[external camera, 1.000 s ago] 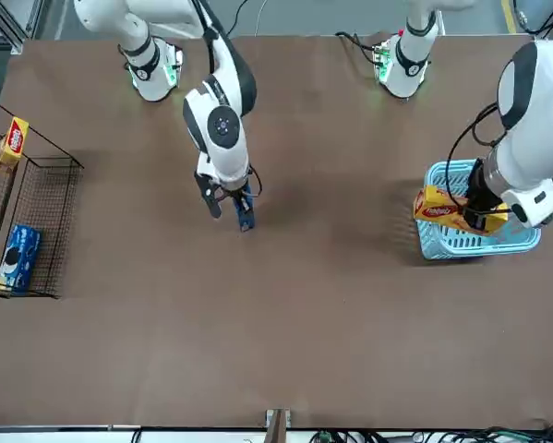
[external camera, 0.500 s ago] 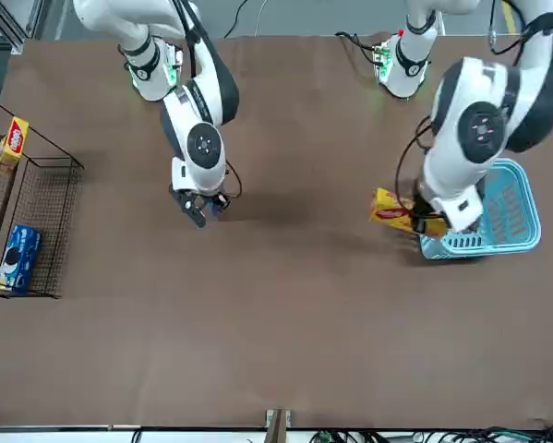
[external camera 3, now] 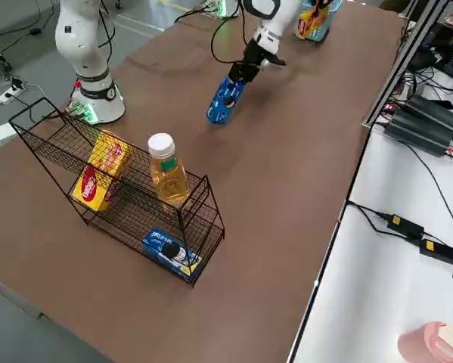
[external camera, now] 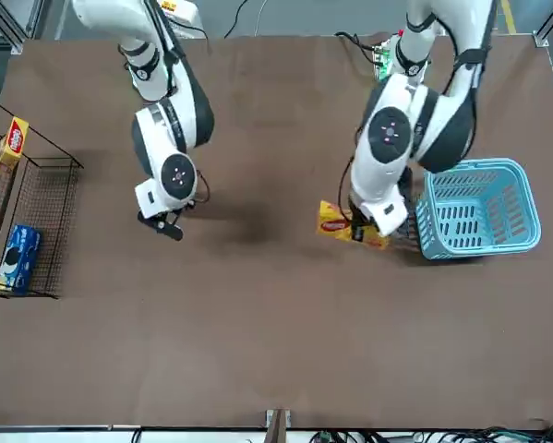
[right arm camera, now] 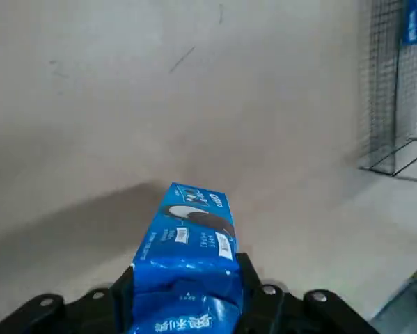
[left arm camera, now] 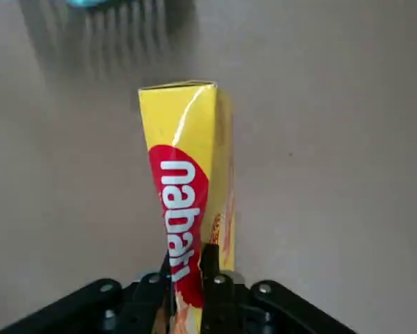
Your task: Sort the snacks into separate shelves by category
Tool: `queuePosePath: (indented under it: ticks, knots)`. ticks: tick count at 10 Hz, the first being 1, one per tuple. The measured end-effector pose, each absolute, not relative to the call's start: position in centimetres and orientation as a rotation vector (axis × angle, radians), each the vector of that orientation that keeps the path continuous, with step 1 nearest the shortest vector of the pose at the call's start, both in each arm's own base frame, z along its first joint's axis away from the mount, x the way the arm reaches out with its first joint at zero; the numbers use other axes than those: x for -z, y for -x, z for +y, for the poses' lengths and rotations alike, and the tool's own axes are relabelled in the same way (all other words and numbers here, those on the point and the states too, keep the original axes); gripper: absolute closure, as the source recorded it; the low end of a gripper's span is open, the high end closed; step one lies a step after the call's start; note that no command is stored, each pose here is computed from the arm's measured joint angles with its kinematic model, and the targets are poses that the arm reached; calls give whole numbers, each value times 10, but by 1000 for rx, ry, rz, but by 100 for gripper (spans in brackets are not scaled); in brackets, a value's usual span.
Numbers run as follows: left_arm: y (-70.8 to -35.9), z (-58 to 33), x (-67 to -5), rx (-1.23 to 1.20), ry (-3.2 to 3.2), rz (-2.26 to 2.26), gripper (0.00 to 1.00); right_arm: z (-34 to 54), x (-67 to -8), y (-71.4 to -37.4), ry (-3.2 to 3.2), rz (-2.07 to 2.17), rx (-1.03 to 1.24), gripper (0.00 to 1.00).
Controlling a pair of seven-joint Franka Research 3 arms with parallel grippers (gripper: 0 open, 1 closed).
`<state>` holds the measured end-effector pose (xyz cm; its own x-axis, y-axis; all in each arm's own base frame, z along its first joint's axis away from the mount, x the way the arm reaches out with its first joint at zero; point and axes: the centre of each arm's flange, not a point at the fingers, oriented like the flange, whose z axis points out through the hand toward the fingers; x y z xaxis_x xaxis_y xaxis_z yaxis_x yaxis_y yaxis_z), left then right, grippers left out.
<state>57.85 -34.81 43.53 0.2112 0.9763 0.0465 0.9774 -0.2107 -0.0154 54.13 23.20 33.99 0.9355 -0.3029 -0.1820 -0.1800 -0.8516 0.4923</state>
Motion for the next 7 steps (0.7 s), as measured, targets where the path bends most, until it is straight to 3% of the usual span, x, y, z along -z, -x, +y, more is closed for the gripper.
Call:
queuePosePath:
  ticks: [5, 7]
  knots:
    - [-557, -452, -408, 69, 2424, -2106, 83, 114, -343, -577, -2463, -24, 411, 44]
    - [-527, -511, -377, 58, 2472, -2090, 83, 73, -345, -587, -2399, 61, 418, 44]
